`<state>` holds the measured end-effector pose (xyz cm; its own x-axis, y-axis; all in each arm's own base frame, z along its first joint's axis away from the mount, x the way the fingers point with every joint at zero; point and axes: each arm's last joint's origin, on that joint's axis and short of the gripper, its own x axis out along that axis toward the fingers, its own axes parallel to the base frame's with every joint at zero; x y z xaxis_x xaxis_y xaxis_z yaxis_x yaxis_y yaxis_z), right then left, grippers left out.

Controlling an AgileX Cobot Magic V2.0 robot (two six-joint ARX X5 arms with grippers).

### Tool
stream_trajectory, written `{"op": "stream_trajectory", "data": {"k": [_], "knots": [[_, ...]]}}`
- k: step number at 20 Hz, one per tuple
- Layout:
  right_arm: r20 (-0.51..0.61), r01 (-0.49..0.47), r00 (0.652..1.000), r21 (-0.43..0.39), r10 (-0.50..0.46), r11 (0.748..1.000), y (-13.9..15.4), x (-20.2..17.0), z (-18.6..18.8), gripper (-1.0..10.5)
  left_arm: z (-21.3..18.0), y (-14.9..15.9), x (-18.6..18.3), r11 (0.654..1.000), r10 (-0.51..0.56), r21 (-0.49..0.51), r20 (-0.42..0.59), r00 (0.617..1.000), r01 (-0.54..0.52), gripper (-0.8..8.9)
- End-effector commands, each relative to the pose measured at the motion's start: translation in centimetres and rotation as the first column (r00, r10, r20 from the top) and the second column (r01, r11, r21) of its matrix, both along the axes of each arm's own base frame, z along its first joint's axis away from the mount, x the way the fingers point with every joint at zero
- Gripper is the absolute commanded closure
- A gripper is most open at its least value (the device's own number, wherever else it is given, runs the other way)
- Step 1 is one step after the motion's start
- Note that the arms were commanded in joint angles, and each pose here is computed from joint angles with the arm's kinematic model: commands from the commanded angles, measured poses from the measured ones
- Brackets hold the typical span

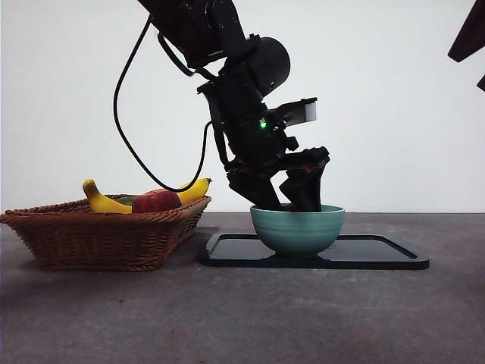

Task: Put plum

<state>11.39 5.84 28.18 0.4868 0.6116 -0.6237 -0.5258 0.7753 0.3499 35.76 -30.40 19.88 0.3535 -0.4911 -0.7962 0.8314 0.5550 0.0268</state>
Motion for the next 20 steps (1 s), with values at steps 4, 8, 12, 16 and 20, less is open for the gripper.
{"op": "stream_trajectory", "data": {"k": [4,8,12,16,20], "knots": [[0.009,-0.013,1.0,-0.002,0.013,1.0,0.1,0.1,0.2,7.1,-0.3,-0.9,0.2,1.0,-0.018,0.003,0.013,1.0,0.018,5.39],[0.011,-0.015,1.0,-0.003,0.015,1.0,0.1,0.1,0.2,7.1,0.8,-0.9,0.3,1.0,-0.004,-0.021,0.028,1.0,0.005,5.39],[0.012,-0.015,1.0,-0.004,0.015,1.0,0.1,0.1,0.2,7.1,4.5,-0.3,-0.3,0.998,0.007,-0.063,0.066,0.998,-0.003,5.39],[0.013,-0.015,1.0,-0.004,0.016,1.0,0.1,0.0,0.2,7.1,10.9,2.8,-1.9,0.988,0.075,-0.141,0.108,0.991,-0.059,5.39],[0.014,-0.016,1.0,-0.003,0.016,1.0,0.1,0.0,0.2,7.1,18.3,8.3,-5.0,0.965,0.172,-0.226,0.153,0.973,-0.135,5.39]]}}
